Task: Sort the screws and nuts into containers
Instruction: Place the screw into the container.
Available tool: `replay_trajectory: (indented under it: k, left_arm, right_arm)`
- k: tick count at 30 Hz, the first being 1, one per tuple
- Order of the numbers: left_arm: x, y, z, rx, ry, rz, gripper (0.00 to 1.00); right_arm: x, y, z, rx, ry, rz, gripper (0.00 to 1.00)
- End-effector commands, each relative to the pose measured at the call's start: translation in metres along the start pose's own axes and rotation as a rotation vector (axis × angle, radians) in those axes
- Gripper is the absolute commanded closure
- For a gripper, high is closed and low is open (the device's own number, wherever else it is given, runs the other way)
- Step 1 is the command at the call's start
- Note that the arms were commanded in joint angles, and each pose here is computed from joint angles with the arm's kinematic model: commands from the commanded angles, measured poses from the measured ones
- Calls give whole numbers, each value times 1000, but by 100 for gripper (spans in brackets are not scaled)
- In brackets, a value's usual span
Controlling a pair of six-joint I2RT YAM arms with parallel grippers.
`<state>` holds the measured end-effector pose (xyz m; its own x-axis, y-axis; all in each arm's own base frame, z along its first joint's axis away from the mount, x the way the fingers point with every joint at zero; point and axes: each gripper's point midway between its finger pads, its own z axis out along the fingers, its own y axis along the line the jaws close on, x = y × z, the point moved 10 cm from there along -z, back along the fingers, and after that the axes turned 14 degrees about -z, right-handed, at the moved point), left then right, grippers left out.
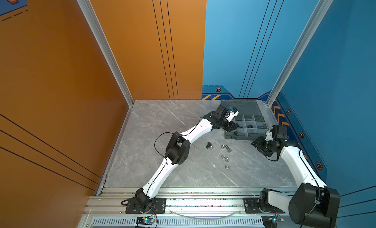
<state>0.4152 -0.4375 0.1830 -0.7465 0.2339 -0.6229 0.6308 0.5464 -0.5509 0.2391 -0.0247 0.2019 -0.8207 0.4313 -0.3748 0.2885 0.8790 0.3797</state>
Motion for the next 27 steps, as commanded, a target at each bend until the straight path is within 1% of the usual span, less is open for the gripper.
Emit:
replay_trajectory:
  k: [1, 3, 16, 23, 27]
  left_arm:
    - [-7, 2, 1, 8, -46, -25, 100]
    - [-5, 7, 3, 3, -39, -41, 100]
    - [10, 11, 9, 4, 18, -75, 99]
    - [20, 9, 11, 6, 53, -67, 94]
    - [23, 10, 11, -5, 62, -67, 88]
  right_arm:
    - [7, -3, 0, -3, 23, -1, 49]
    - [7, -3, -1, -5, 21, -3, 49]
    - [7, -3, -1, -8, 23, -6, 49]
    - [6, -2, -1, -10, 23, -9, 49]
    - [6, -2, -1, -13, 23, -8, 49]
